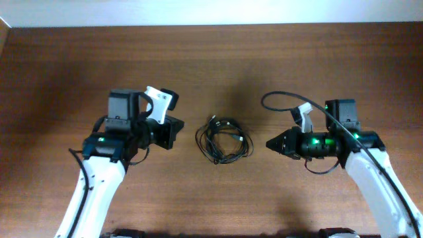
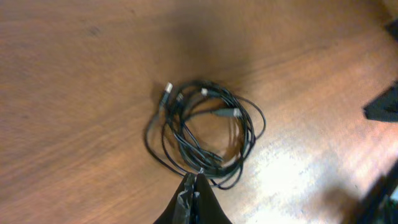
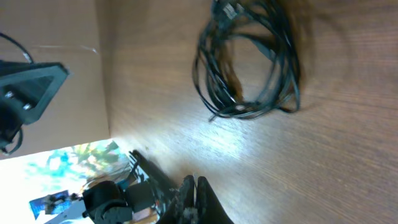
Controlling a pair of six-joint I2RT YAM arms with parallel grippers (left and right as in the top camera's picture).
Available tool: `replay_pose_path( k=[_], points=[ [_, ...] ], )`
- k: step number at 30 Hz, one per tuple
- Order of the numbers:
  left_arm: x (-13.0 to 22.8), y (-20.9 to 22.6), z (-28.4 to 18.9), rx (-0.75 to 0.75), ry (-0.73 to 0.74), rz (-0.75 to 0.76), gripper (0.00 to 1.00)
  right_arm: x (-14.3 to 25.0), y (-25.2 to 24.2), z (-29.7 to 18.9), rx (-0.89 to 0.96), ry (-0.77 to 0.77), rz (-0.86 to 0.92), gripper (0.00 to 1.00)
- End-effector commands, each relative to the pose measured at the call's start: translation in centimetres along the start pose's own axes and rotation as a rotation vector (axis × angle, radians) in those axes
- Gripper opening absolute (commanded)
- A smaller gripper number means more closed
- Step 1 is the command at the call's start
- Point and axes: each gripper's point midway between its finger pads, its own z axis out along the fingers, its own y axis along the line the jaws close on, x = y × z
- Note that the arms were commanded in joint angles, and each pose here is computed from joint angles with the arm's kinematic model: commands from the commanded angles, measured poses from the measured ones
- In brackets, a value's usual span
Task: Untangle cables
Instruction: 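Move the left gripper down onto the black cable bundle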
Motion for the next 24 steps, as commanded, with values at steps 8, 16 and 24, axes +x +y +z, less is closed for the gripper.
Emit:
replay_pose_path(
  k=[8,16,24],
  points=[
    [3.5,-2.0,6.3,0.104,0.216,0.014,0.00,2.2,-5.8,4.7,0.061,0.229,0.206,0.04],
    [4.6,-1.1,7.9,0.083,0.266,0.000,0.00,3.2,-6.7,5.6,0.122,0.273,0.201,0.14],
    [4.6,2.3,7.5,-0.140,0.277,-0.113,0.01,3.6,-4.3,3.3,0.133,0.228,0.148,0.23]
  ],
)
